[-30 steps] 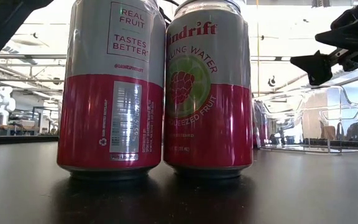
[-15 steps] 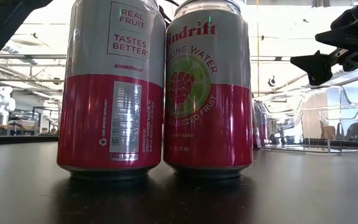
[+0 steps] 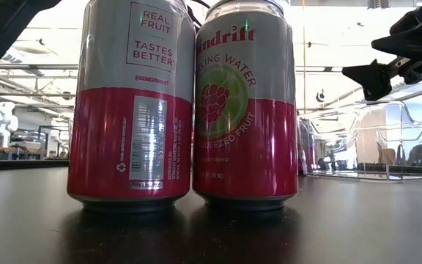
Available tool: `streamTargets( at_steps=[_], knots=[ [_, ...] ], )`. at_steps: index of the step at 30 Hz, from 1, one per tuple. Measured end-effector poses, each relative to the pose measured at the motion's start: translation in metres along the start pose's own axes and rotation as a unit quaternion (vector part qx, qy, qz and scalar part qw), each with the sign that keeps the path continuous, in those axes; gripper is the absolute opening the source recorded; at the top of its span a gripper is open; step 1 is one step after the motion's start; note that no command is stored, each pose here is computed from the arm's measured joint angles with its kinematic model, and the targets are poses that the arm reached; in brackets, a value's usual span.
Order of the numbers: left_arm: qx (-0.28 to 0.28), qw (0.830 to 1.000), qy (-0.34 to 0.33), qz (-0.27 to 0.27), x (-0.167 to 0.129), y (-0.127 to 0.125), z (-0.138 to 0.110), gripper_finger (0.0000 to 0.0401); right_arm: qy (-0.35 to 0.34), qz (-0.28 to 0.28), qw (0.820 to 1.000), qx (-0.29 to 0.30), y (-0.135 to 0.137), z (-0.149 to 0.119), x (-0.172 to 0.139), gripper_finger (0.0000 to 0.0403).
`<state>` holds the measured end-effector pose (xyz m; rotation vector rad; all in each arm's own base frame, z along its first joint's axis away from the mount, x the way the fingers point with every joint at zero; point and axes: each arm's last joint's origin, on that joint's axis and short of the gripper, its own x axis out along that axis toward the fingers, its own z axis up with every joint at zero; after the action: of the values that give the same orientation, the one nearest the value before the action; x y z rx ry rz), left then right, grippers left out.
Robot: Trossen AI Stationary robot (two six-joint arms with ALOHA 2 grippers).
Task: Sort soda cans
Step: Adjust the middle transparent bin
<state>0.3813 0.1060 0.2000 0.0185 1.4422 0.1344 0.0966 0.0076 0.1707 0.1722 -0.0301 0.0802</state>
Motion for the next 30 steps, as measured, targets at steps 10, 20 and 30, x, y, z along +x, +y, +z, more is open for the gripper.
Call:
streamTargets(
  at_steps=[10,20,30],
  knots=[
    [0.028,0.999,0.029,-0.005,0.001,-0.002,-0.009,0.0012,0.000,0.000,1.000,0.000,0.000,0.000,0.000,0.0334],
    [0.057,0.998,0.031,-0.006,0.001,-0.002,-0.012,0.0015,0.000,0.000,1.000,0.000,0.000,0.000,0.000,0.0334],
    [0.077,0.996,0.035,-0.008,0.003,-0.002,-0.012,0.0025,0.000,0.000,1.000,0.000,0.000,0.000,0.000,0.0334]
  ],
)
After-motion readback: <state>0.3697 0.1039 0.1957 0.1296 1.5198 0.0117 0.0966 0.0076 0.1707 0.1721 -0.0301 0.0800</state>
